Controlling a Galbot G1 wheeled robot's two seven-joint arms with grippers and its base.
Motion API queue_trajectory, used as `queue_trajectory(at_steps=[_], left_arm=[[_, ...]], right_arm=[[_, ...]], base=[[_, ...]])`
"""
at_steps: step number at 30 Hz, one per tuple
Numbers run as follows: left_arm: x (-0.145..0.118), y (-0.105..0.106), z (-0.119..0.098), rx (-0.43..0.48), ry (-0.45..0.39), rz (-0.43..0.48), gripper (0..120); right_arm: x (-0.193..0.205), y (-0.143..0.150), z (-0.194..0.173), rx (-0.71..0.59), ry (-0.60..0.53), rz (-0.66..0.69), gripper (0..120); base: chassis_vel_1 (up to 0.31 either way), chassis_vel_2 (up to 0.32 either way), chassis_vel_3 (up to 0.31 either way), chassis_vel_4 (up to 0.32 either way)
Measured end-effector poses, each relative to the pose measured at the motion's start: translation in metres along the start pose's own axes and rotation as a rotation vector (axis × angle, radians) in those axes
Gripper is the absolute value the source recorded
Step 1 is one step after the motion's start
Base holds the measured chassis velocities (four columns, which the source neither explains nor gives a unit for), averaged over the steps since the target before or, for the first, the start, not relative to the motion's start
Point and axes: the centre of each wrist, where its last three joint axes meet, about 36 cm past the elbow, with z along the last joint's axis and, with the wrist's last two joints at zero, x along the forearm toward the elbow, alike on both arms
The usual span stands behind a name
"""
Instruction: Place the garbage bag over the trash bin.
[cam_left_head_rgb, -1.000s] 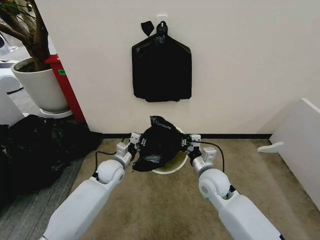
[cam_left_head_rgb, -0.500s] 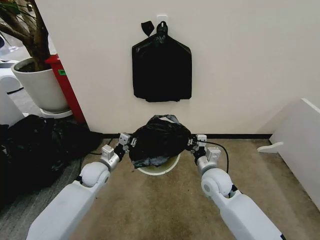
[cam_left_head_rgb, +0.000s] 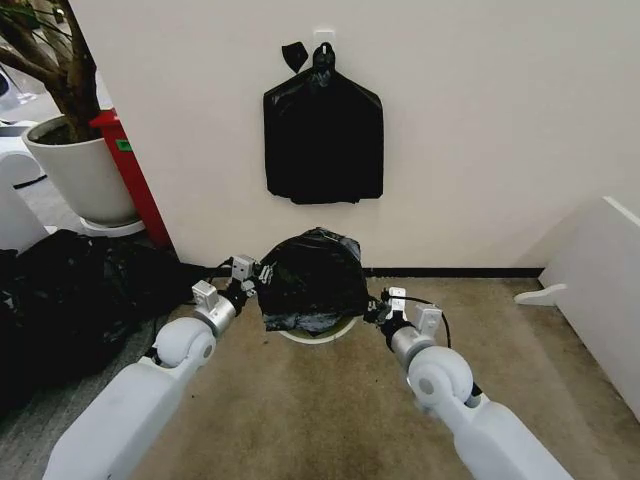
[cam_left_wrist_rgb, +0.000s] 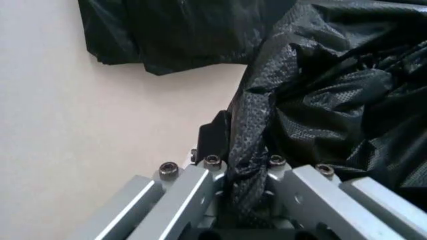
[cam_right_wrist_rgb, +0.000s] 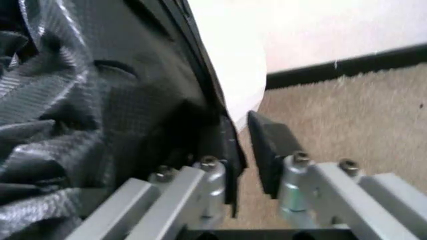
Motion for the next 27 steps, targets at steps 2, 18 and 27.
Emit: queue_trajectory(at_steps=[2,18,27], left_arm=[[-0.002,0.000,-0.002,0.009,0.002,-0.007,1],[0.000,-0.001,-0.010,0.097,0.063,-0.131,1],[0.001,-0.009,-0.009,0.106,0.068,-0.129,1]], right_arm=[[-0.002,-0.005,0.007,0.065,-0.045,-0.001,18],[-0.011,-0.095,0.075,0.878,-0.459,-0.301,76],[0.008,-0.066,0.067,0.931,-0.584,-0.381,100]], base=[[0.000,0.000,0.000,0.000],[0.000,0.000,0.000,0.000],[0.000,0.000,0.000,0.000]])
